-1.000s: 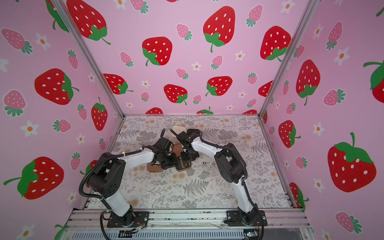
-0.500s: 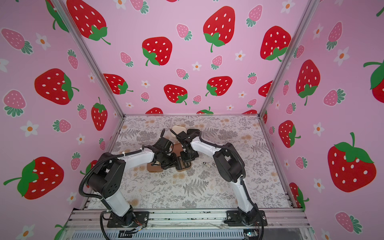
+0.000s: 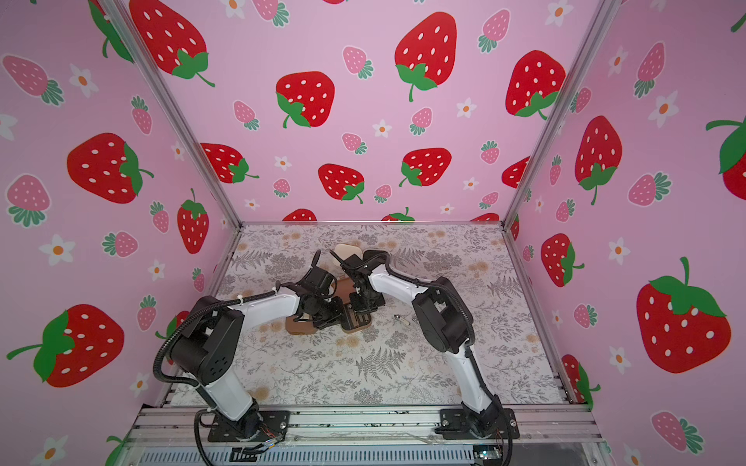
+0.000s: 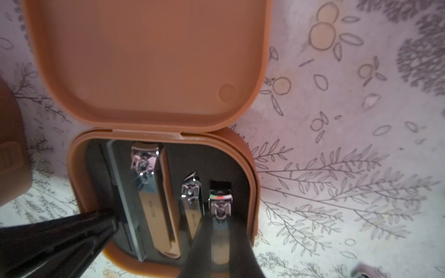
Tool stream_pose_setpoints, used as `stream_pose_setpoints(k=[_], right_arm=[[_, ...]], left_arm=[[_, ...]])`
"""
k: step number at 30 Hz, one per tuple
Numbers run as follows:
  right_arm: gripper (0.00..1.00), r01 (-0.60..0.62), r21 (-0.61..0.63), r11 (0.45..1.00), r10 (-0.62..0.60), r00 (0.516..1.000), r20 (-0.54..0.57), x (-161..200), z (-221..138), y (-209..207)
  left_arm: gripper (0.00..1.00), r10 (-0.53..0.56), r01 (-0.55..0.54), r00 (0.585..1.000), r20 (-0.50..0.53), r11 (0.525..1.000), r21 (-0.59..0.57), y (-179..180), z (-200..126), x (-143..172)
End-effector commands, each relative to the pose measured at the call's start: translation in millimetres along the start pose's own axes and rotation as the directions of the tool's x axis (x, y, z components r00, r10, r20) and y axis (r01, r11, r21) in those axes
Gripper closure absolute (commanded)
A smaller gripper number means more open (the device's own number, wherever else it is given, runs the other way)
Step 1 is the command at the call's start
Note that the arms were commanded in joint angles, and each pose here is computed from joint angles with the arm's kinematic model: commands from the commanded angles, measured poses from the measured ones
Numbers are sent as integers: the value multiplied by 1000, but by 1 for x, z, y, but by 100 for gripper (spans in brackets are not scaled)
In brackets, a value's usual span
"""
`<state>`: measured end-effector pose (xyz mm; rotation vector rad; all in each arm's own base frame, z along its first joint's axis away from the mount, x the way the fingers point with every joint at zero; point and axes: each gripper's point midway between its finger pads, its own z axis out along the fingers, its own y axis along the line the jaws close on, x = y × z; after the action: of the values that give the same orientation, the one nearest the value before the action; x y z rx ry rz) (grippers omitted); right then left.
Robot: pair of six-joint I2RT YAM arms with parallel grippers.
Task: Organize nail clipper sets
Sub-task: Place the nail clipper in the storage box.
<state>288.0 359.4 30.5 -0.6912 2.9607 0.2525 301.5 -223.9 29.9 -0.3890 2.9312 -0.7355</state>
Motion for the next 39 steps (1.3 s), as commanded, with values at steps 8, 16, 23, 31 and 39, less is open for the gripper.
stream_pose_setpoints(k=[8,16,23,31,39], right_arm=[[88,-29,122,992,38,996,-77,14,49,-26],[88,0,214,977,31,989,-144,36,71,-49],[86,5,214,977,29,988,-155,37,76,-49],[78,9,185,983,9,995,-96,22,49,-40],[76,10,134,991,-6,1000,-31,8,16,-27]], left_arm=[[100,-19,19,1000,-19,1000,-22,9,1,9],[100,-21,20,1000,-22,999,-25,9,2,9],[100,-20,19,1000,-21,1000,-24,9,2,9],[100,-20,19,1000,-22,1000,-24,8,2,9],[100,-20,20,999,-24,1000,-24,7,2,8]])
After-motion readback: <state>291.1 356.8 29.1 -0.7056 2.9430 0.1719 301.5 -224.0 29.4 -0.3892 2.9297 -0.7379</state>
